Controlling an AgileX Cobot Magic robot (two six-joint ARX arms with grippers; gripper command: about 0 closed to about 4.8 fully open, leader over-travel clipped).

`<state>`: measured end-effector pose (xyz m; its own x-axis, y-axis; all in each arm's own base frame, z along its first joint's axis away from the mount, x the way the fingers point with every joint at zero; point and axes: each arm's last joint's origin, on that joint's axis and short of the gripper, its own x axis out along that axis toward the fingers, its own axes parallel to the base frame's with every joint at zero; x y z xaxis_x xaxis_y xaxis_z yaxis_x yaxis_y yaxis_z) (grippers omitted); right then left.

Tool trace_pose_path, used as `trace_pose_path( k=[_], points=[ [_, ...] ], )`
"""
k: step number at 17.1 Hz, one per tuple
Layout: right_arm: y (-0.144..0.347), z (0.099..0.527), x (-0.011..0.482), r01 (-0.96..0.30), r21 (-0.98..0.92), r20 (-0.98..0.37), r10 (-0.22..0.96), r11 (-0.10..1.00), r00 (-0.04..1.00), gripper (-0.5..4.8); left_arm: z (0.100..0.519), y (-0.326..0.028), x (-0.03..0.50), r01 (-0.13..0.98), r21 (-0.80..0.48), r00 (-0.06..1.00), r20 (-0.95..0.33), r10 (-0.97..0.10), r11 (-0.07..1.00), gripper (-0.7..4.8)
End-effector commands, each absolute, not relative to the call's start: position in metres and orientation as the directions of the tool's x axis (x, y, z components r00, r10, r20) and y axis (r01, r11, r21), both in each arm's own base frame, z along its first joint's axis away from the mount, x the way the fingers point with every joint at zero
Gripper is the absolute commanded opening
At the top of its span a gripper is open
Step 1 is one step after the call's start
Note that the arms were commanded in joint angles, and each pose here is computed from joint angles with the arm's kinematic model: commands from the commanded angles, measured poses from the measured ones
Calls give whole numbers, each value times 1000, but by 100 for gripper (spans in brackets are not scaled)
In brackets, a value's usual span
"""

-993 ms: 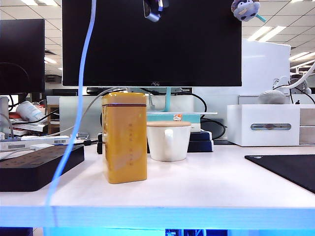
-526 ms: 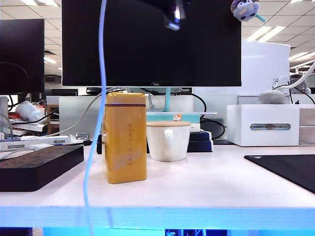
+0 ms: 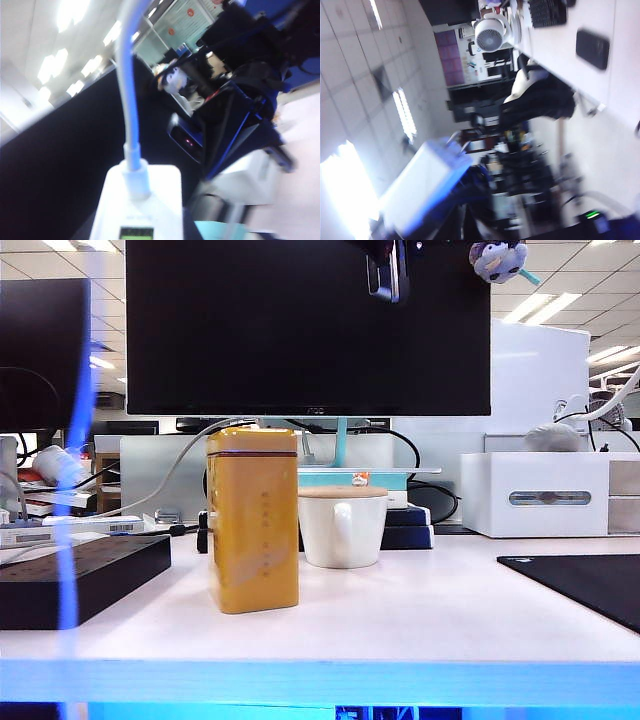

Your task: Plug the white charger into the left socket.

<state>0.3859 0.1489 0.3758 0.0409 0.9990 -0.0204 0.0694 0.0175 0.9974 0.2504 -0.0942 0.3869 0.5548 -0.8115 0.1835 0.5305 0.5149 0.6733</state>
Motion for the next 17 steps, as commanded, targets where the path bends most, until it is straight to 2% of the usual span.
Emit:
trace_pose_path(
  k=[1, 4, 6, 9, 12, 15, 17],
  points=[
    [149, 381, 384, -107, 994, -10, 999, 14, 36, -8, 389, -67, 253, 656, 562, 509, 163, -845, 503, 81],
    [149, 384, 384, -267, 964, 2, 999, 8, 36, -8, 384, -40, 257, 751, 465, 478, 106, -872, 468, 80],
    [149, 391, 384, -418, 909, 37, 998, -13, 51, -8, 377, -19, 256, 848, 367, 394, 44, -918, 382, 80],
    [149, 403, 383, -564, 825, 99, 991, -34, 86, -8, 367, 1, 253, 914, 246, 333, -1, -943, 323, 80],
    [150, 408, 383, -639, 769, 135, 983, -24, 125, -8, 360, 3, 252, 942, 159, 303, -18, -953, 297, 81],
    [150, 407, 384, -651, 759, 138, 979, -9, 148, -8, 359, 2, 253, 939, 146, 319, -22, -948, 312, 81],
    [151, 407, 384, -652, 758, 137, 980, -10, 145, -8, 352, 3, 253, 944, 70, 326, -42, -944, 323, 81]
  ],
)
